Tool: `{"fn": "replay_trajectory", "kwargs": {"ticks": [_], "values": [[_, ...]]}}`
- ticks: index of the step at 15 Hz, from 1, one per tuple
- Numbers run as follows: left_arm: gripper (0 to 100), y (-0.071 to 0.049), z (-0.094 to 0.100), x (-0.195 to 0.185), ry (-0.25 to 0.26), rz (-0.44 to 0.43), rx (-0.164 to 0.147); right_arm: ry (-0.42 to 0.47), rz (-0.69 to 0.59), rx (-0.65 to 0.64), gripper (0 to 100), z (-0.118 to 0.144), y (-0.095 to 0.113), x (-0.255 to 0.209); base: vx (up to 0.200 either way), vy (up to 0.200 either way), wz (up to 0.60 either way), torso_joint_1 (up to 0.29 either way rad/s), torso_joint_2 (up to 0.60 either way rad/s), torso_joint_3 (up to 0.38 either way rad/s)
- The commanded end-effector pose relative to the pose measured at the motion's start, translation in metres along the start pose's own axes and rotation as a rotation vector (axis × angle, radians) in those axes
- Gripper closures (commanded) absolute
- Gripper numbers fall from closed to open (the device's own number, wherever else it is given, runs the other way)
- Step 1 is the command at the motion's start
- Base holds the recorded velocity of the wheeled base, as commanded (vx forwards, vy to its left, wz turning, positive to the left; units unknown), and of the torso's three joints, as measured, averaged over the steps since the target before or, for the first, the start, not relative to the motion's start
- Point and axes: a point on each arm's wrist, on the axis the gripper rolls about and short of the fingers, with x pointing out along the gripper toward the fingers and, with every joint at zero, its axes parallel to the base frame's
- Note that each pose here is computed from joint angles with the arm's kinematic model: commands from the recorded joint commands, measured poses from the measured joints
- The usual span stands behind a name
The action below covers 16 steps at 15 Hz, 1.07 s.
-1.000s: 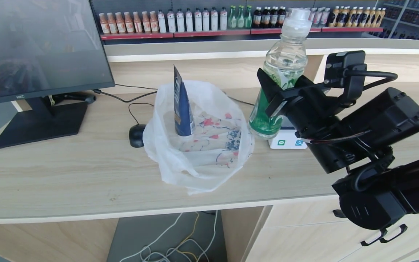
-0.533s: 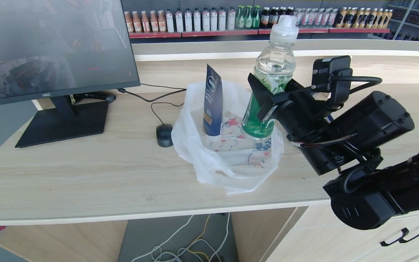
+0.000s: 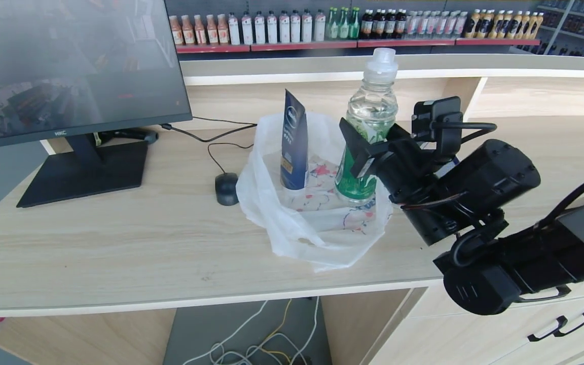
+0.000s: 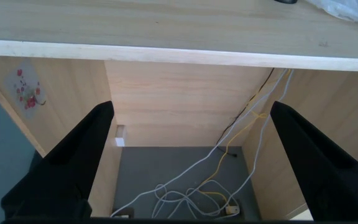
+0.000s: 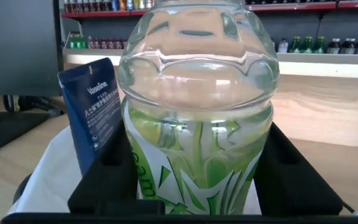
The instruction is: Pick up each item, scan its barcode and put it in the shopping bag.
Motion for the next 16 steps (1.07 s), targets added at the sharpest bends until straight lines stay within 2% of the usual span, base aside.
{"fn": "replay_trajectory", "kwargs": {"ticks": [1,4,16], "values": [[0,0.0,0.0,0.0,0.0,0.0,0.0,0.042,-0.022,-0.019,100,-0.023,-0.008,0.004,0.0,0.0,0.0,0.0,0.0,0.0],[0,0.0,0.0,0.0,0.0,0.0,0.0,0.069,-0.051,-0.022,100,-0.039,-0.02,0.006,0.0,0.0,0.0,0.0,0.0,0.0],[0,0.0,0.0,0.0,0.0,0.0,0.0,0.079,-0.044,-0.019,100,-0.05,-0.017,0.009,0.0,0.0,0.0,0.0,0.0,0.0]]}}
